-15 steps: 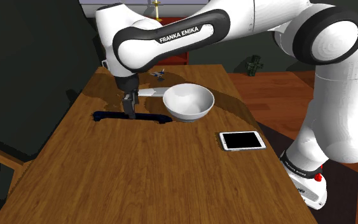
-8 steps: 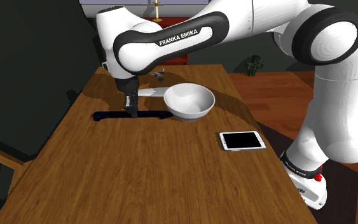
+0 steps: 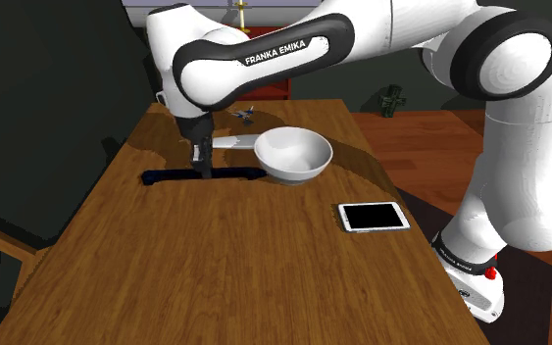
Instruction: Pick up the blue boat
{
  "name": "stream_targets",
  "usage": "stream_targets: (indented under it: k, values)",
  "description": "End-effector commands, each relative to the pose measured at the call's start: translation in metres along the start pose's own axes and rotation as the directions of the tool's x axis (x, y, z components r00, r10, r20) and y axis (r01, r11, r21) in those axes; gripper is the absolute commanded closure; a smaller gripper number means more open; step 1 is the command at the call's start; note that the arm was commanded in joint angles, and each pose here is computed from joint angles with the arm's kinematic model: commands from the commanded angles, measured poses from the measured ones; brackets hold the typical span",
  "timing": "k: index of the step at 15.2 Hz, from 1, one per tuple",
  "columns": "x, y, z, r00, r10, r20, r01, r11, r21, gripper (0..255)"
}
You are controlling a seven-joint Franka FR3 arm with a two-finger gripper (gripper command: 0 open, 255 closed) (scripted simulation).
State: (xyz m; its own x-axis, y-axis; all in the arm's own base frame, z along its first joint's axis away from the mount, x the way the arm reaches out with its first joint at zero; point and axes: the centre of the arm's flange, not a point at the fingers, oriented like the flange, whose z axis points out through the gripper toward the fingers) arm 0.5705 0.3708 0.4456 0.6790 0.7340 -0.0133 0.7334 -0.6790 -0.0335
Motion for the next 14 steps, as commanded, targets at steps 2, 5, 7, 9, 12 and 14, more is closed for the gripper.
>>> stream_targets:
  k: [2, 5, 7, 9, 12, 14]
  values:
    - [-0.001, -0.001, -0.017, 1.0, 0.0, 0.0, 0.0, 1.0, 0.0, 255]
    - [-0.002, -0.001, -0.032, 1.0, 0.0, 0.0, 0.0, 1.0, 0.0, 255]
    - [-0.002, -0.002, -0.043, 1.0, 0.0, 0.0, 0.0, 1.0, 0.0, 255]
    - [-0.002, -0.002, -0.053, 1.0, 0.0, 0.0, 0.0, 1.0, 0.0, 255]
    - [-0.002, -0.003, -0.069, 1.0, 0.0, 0.0, 0.0, 1.0, 0.0, 255]
    - [-0.002, -0.003, -0.07, 1.0, 0.0, 0.0, 0.0, 1.0, 0.0, 255]
